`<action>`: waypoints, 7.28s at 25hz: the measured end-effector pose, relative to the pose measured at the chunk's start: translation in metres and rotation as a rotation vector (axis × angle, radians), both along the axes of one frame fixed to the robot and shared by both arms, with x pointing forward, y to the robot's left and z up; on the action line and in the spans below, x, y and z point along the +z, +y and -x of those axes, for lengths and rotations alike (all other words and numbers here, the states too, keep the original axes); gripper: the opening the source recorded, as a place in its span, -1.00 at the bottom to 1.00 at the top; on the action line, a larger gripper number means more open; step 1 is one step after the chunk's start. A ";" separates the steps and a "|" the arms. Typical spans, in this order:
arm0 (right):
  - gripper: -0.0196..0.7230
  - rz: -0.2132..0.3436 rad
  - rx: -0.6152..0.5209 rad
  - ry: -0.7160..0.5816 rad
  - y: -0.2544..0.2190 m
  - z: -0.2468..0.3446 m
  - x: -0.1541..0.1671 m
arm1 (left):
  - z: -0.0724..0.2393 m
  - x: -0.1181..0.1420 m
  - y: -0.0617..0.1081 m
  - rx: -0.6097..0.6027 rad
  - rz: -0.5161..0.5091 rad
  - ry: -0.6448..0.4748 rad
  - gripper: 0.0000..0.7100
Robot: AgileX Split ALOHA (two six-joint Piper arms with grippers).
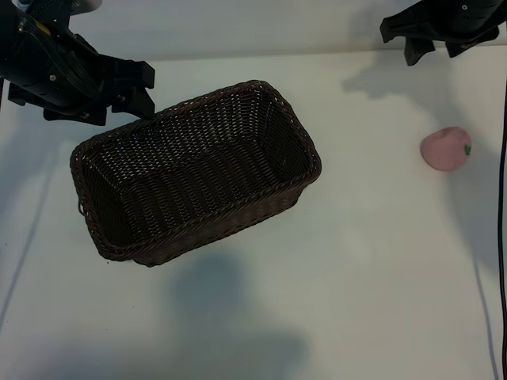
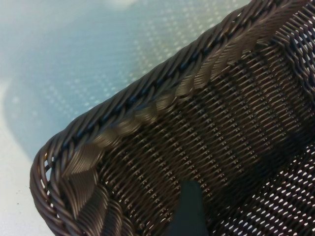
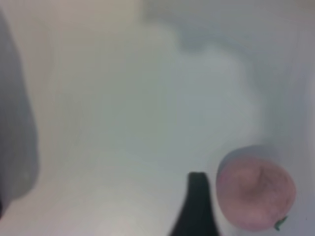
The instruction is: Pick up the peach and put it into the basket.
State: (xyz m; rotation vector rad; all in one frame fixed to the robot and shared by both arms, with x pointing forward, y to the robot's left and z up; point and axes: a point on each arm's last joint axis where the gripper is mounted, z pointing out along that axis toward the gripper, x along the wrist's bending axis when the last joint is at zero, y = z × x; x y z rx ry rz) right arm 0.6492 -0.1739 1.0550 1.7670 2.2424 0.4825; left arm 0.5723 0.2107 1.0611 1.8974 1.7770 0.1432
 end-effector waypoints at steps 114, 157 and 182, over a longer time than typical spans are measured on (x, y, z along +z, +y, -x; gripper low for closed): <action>0.63 0.038 0.028 0.072 -0.002 0.006 -0.003 | -0.055 -0.107 -0.037 0.099 0.094 0.142 -0.74; 0.63 0.026 -0.077 0.123 -0.029 0.013 -0.007 | -0.022 -0.010 -0.028 0.048 0.056 -0.043 0.68; -0.27 0.009 -0.194 0.171 -0.054 0.009 -0.130 | -0.021 -0.010 -0.028 0.042 0.051 -0.032 0.67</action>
